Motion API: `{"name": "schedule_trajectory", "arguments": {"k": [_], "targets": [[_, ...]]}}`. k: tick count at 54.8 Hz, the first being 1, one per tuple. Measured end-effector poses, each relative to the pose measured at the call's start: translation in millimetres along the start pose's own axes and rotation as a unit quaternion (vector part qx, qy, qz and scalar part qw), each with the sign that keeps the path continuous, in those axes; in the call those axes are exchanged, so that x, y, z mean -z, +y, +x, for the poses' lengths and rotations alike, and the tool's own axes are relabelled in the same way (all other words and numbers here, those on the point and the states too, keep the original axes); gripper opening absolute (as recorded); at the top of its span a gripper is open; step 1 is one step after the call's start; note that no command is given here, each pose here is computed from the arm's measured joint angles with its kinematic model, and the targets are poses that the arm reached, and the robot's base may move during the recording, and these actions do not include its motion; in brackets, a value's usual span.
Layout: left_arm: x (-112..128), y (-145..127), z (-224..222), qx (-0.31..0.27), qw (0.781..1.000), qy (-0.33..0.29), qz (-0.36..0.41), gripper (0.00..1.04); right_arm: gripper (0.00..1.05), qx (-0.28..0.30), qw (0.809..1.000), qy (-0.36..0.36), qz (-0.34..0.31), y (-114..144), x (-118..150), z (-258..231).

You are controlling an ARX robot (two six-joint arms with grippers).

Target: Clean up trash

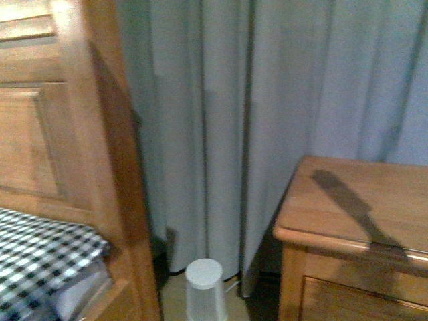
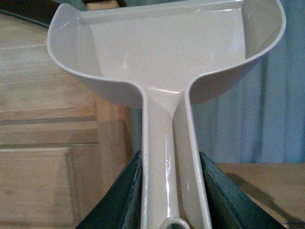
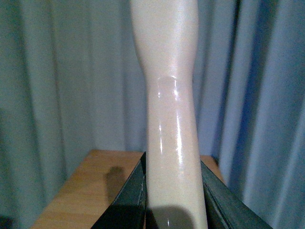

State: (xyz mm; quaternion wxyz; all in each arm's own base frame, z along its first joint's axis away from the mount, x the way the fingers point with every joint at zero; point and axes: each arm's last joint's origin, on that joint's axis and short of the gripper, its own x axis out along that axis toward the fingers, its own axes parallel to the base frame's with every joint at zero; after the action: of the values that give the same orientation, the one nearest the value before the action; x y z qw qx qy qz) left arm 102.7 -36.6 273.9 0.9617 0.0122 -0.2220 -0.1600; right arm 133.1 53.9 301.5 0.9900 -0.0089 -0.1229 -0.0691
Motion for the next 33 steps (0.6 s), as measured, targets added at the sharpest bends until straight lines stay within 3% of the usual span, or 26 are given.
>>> {"name": "schedule_trajectory", "arguments": {"k": [33], "targets": [[0.6,-0.1,-0.1,0.002,1.000,0.001,0.000,0.29,0.20,0.003,1.000,0.003,-0.001,0.5,1.1,0.2]]}}
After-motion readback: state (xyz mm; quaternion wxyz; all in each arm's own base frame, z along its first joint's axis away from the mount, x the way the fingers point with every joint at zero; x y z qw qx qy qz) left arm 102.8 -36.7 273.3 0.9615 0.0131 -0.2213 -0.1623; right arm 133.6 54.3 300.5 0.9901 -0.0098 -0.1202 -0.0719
